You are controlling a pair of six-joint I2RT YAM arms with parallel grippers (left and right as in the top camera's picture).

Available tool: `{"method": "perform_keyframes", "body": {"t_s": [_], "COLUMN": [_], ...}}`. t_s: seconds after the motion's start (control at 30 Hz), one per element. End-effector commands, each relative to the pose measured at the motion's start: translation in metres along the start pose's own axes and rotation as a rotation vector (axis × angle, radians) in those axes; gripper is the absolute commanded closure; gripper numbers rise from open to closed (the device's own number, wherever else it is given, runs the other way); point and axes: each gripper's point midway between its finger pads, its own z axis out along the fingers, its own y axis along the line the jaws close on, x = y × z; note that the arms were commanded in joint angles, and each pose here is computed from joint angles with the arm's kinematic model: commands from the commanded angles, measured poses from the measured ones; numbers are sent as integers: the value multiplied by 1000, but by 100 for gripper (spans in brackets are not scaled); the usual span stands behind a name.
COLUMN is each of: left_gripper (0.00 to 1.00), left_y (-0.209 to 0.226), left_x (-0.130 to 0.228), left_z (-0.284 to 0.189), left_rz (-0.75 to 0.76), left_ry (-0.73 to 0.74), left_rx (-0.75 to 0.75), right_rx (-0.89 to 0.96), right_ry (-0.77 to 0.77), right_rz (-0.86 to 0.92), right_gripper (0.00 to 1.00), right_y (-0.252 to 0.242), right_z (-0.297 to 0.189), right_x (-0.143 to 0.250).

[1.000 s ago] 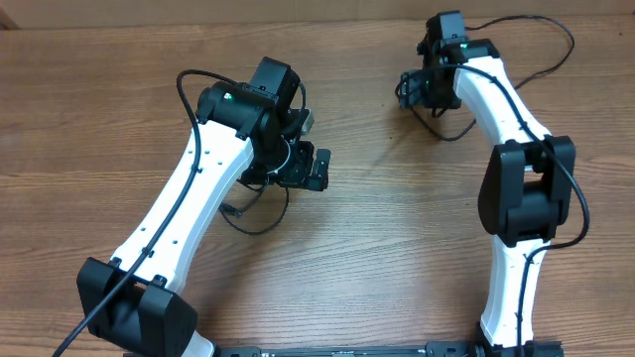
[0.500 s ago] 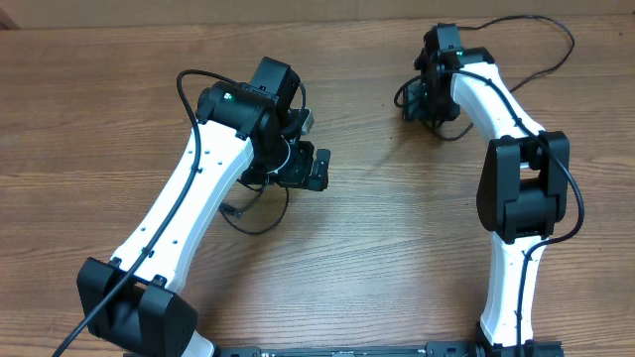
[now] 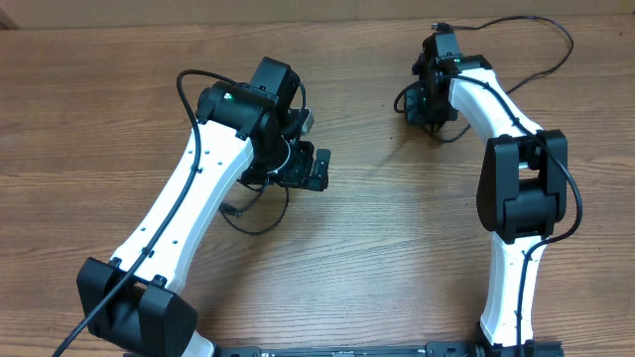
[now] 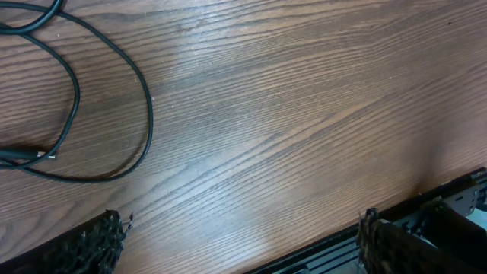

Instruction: Untangle cables

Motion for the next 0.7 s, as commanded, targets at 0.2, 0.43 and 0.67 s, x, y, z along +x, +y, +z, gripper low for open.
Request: {"method": "perform_keyframes", "body": {"t_s": [0.2,0.43,0.67], "left_gripper": [1,0,1], "left_y": [-1,-1,-1], "left_x": [-3,-3,-3], "left_z": [-2,-2,-2], "left_rz": [-11,-11,-11], "left_ry": [-8,-8,-8], "left_rx": [-1,-1,-1], "right_rx": [-12,-33,-43], "right_ry": [-86,-114,-10], "right_rz": [99,128,-49], "right_gripper": [96,85,65], "right_y": [-4,-14,-5], "right_z": [-14,-39,-25], "right_x": [-29,-46,-16]}}
